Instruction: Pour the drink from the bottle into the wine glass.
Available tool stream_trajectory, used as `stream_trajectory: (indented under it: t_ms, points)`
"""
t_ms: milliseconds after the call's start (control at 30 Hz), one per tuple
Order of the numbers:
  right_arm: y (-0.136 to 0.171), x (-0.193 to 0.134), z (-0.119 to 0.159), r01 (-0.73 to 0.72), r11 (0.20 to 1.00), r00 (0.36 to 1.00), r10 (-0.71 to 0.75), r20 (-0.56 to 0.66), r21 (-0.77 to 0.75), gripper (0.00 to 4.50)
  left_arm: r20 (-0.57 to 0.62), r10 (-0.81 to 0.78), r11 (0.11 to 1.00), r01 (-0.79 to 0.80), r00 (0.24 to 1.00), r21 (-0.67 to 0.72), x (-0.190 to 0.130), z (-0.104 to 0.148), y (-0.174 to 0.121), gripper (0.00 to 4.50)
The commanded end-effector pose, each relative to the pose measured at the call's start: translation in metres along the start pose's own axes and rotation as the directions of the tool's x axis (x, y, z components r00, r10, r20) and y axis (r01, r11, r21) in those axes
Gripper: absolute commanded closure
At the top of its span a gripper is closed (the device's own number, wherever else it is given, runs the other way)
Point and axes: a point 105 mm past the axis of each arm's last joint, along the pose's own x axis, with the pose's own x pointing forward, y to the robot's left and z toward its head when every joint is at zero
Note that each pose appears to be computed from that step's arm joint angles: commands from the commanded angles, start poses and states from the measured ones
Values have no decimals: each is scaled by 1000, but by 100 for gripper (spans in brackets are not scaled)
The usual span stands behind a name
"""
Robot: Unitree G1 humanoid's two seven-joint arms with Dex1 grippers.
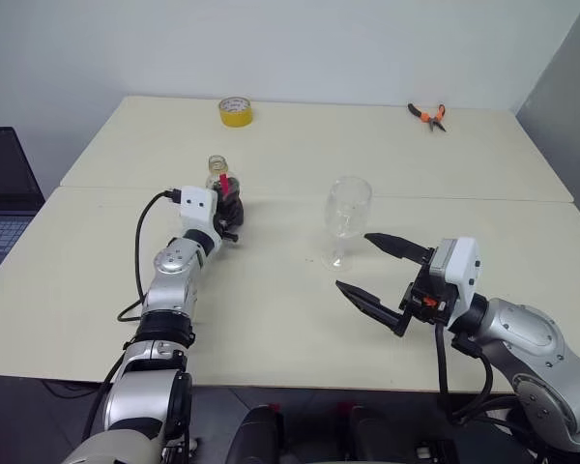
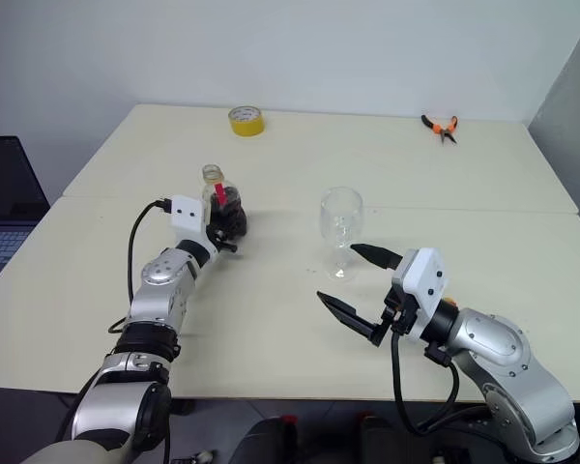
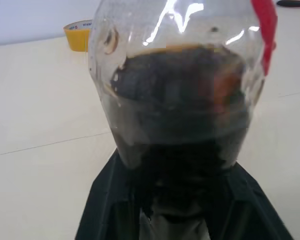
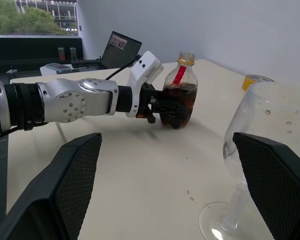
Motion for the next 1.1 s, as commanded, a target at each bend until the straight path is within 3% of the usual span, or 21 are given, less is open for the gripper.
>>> stream_trajectory:
  t_ms: [33, 333, 533, 600, 833, 1000, 1100]
  points:
    - [4, 0, 12, -17, 999, 999, 19, 37, -39, 0, 82, -1, 1000, 0, 997, 6, 3, 22, 1, 351]
    - [4, 0, 12, -12, 999, 999, 14, 38, -39, 0, 131, -36, 999, 33, 991, 23, -1, 38, -3, 363]
    - [3, -1, 10, 19, 999, 999, -18, 42, -27, 0, 219, -190, 972, 152, 957, 180, 0, 83, -37, 365]
    - [-5, 0, 11, 86, 996, 994, -85, 68, -7, 0, 233, -315, 918, 234, 920, 320, 3, 103, -62, 369]
    - [-10, 2, 16, 147, 989, 983, -145, 112, -9, 0, 200, -494, 778, 327, 846, 537, 7, 123, -97, 371]
    - [-21, 5, 20, 234, 972, 963, -227, 143, -33, 0, 174, -563, 644, 297, 808, 705, 12, 136, -106, 371]
    - [-29, 7, 21, 291, 956, 946, -281, 159, -44, 0, 174, -568, 608, 268, 804, 747, 16, 140, -103, 371]
